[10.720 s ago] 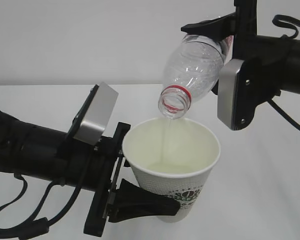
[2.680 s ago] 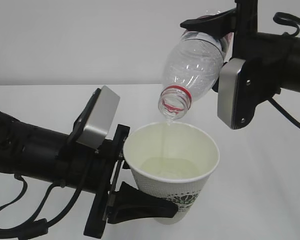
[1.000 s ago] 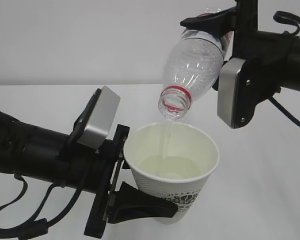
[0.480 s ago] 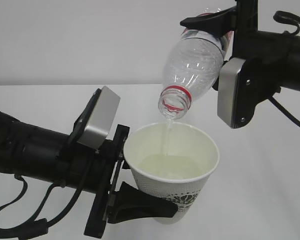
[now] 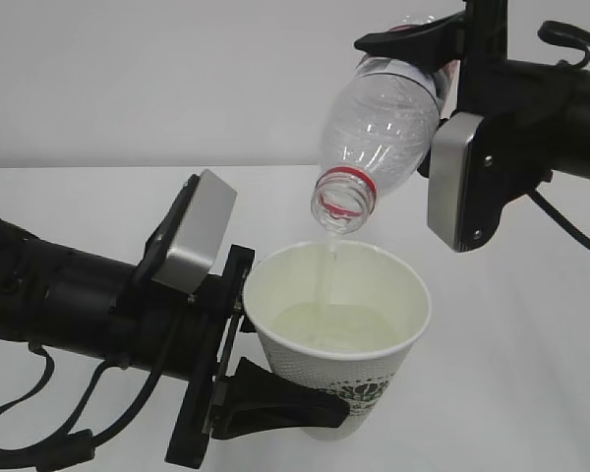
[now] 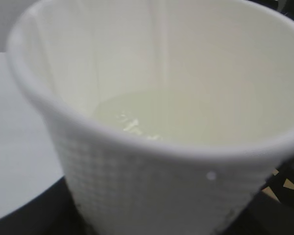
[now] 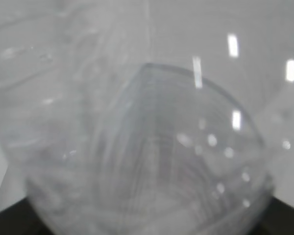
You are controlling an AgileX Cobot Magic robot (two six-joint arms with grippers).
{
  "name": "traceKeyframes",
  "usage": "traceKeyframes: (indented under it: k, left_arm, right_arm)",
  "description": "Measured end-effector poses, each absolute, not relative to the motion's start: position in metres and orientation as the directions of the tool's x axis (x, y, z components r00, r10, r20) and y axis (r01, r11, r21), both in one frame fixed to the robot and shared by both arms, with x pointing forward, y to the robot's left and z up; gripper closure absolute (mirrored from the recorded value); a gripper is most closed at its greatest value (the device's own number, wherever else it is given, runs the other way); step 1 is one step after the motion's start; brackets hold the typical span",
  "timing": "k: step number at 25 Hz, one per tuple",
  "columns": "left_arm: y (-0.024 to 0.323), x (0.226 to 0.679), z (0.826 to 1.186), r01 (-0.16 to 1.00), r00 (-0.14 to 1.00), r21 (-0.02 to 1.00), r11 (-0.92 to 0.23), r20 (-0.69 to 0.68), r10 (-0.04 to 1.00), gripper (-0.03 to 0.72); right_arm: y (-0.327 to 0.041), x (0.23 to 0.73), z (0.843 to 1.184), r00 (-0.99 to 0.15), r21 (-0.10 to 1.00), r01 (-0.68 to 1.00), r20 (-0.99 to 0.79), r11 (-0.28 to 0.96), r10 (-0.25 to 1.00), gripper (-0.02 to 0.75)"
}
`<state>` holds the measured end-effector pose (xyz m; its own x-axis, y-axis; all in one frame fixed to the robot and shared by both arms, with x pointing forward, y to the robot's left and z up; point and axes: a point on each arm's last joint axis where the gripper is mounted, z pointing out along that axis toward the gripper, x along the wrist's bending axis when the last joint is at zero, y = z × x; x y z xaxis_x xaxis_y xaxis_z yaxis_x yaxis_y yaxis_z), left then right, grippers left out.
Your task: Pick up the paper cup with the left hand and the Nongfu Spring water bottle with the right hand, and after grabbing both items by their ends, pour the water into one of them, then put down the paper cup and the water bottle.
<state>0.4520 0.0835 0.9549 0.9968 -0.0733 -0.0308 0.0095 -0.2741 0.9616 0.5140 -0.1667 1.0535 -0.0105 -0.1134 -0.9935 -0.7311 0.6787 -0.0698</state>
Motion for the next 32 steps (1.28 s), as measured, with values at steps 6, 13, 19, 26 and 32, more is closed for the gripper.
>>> traceKeyframes:
  k: [6, 13, 19, 26, 32]
  left_arm:
    - [0.0835, 0.4521, 0.9548, 0.009, 0.997, 0.961, -0.275, -0.030, -0.072, 0.214]
    - [0.0835, 0.4522, 0.9547, 0.009, 0.997, 0.961, -0.277, -0.030, -0.071, 0.214]
    - [0.0835, 0.4522, 0.9547, 0.009, 0.997, 0.961, -0.277, -0.030, -0.071, 0.214]
    - [0.0835, 0.4522, 0.9547, 0.009, 0.997, 0.961, -0.277, -0.030, -0.071, 0.216]
    - [0.0835, 0.4522, 0.9547, 0.009, 0.997, 0.961, -0.277, -0.030, -0.071, 0.216]
  right_arm:
    - [-0.1668, 0.5141, 1.0536, -0.012, -0.067, -0.730, -0.994, 0.681, -0.110, 0.246]
    - [-0.1668, 0.5141, 1.0536, -0.012, -0.067, -0.730, -0.994, 0.681, -0.110, 0.246]
    - [-0.1668, 0.5141, 1.0537, -0.010, -0.069, -0.730, -0.994, 0.680, -0.111, 0.246]
    - [-0.1668, 0.5141, 1.0537, -0.010, -0.069, -0.730, -0.994, 0.680, -0.111, 0.246]
    - [-0.1668, 0.5141, 1.0538, -0.010, -0.067, -0.729, -0.994, 0.681, -0.109, 0.246]
